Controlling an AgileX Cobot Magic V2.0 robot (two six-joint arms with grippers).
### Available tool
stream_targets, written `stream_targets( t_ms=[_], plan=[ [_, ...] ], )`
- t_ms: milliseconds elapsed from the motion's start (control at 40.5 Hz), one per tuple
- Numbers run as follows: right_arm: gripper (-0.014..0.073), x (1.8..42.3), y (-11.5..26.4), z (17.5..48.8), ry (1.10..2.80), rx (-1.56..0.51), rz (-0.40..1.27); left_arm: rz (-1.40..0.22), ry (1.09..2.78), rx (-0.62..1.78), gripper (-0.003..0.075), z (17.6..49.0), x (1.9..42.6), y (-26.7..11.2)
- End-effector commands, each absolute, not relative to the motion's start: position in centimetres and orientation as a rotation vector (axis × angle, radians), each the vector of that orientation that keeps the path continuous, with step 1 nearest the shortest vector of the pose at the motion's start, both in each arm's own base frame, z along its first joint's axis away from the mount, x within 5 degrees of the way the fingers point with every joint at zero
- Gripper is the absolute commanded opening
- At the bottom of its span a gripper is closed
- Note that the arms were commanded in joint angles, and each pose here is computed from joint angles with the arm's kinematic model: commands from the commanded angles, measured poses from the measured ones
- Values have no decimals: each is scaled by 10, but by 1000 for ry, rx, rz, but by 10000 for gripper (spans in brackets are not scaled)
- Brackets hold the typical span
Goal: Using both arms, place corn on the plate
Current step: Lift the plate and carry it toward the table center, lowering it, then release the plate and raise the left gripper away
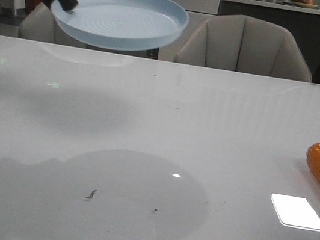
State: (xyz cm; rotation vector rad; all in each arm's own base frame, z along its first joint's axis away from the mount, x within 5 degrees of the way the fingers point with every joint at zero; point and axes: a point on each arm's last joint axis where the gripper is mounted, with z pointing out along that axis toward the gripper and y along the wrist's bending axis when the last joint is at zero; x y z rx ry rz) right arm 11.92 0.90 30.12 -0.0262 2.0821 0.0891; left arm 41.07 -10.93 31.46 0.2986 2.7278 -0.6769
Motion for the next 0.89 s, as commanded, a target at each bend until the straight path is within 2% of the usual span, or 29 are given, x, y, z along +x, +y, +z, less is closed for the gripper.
stream_targets(
  t_ms=[0,148,345,469,567,642,864],
  plan=[
    [603,123,9,314,2007,-24,94,-727,2655,401,94,332,401,-141],
    [603,122,9,313,2023,-25,94,-695,2695,504,95,306,402,-176],
    [603,122,9,312,2037,-25,94,-623,2780,608,114,271,402,-200],
    [603,121,9,311,2050,-26,94,-601,2811,638,190,255,404,-208],
    [603,121,9,310,2053,-26,94,-577,2823,666,279,243,407,-212],
    [603,121,9,310,2054,-26,94,-572,2825,672,319,238,408,-212],
    [603,121,9,310,2061,-27,94,-571,2778,660,316,249,414,-211]
  ],
)
